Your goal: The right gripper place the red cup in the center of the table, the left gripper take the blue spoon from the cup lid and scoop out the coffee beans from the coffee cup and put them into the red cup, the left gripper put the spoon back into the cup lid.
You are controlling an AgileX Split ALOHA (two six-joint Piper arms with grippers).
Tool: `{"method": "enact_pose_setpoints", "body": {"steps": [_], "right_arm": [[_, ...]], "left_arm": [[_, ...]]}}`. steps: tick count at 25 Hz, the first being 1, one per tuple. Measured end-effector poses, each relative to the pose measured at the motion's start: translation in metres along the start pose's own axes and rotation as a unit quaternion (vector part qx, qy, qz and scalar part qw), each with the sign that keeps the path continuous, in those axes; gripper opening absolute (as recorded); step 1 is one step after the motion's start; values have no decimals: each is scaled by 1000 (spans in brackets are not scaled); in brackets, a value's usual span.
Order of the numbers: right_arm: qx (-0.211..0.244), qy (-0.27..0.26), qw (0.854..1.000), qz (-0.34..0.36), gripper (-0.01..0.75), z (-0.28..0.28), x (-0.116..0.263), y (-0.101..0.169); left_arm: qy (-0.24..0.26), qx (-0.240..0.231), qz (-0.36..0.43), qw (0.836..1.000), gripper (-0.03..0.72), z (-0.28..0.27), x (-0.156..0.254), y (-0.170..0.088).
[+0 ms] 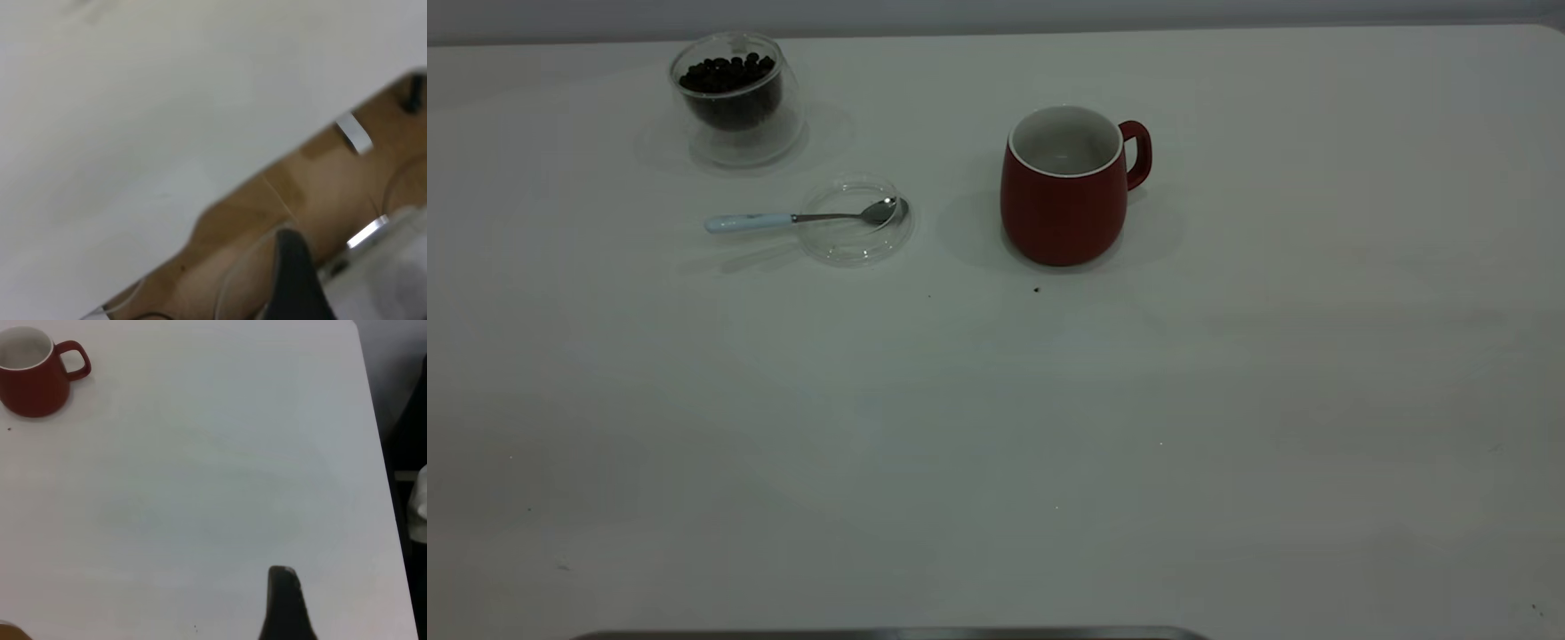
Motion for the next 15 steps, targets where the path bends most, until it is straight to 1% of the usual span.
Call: {"method": "enact_pose_setpoints", "body": {"steps": [2, 6, 10, 15], "right_arm": [[0, 0, 1000, 0, 550, 0, 0, 0], [0, 0, 1000, 0, 550, 0, 0, 0], [0, 0, 1000, 0, 550, 0, 0, 0], [0, 0, 1000, 0, 550, 0, 0, 0]], "left_arm": [[-19, -42, -26, 999, 547, -3, 1, 7], [-56, -122, -78, 988, 547, -11, 4, 18], [-83, -158, -102, 979, 547, -16, 7, 19], [-83, -170, -114, 975, 547, -17, 7, 20]]}}
Point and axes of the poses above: a point on each arm's last joint axis where the gripper is mounted, z pointing out along that axis toward the gripper, y along the wrist's bending axis when the last joint is at zero, x = y × z, the point moved 7 cm from there along z, pointing out along that axis toward the gripper, and after that the axes turned 2 degrees about -z, right-handed, at the moved point
